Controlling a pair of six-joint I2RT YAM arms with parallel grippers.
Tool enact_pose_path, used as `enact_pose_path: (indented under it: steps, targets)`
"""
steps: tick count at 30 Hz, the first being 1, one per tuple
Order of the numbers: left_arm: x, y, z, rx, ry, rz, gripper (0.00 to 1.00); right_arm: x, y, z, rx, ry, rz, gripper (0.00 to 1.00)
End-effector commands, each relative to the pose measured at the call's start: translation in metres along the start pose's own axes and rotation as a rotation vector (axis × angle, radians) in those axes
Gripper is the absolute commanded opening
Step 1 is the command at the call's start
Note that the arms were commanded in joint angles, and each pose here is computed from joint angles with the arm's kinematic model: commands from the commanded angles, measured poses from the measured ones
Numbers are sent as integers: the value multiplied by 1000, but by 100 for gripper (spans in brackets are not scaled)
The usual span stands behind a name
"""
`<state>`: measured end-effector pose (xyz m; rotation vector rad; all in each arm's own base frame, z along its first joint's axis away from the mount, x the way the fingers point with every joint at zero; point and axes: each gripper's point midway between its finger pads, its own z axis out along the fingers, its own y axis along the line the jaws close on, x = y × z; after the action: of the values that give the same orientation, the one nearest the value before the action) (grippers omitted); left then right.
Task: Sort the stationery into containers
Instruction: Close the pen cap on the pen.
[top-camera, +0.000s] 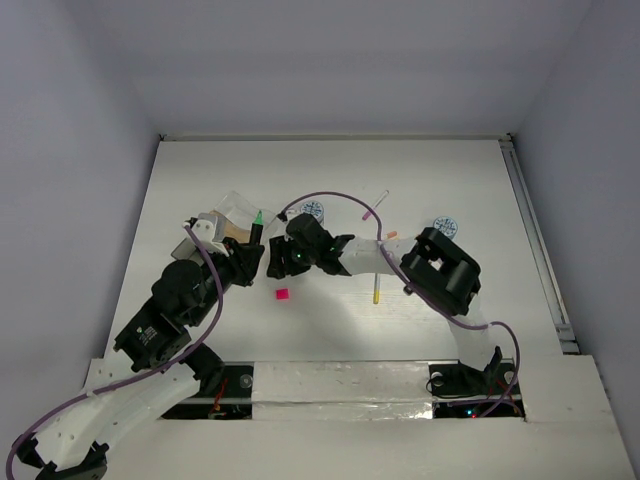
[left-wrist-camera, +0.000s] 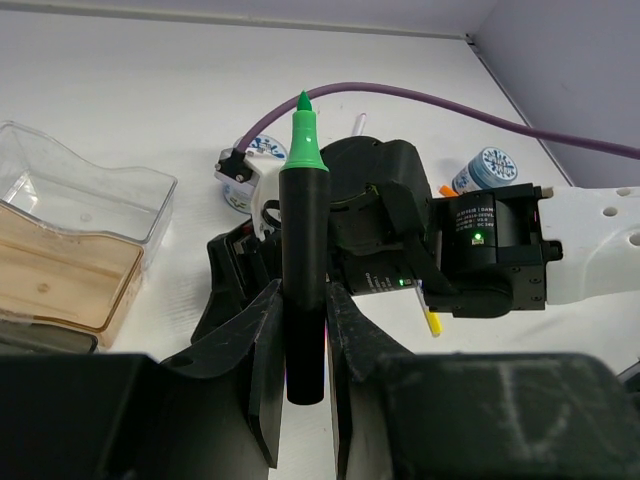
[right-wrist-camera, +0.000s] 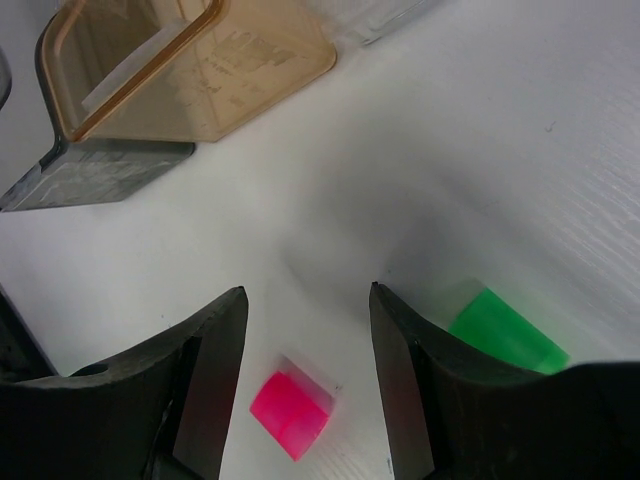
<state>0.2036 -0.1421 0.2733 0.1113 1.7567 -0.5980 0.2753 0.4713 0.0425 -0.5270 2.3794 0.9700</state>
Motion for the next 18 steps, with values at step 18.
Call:
enact_pose_path:
  steps: [18]
  targets:
    - [-11, -8, -1, 41, -42, -1, 0, -7, -34, -34, 212, -87, -34, 57]
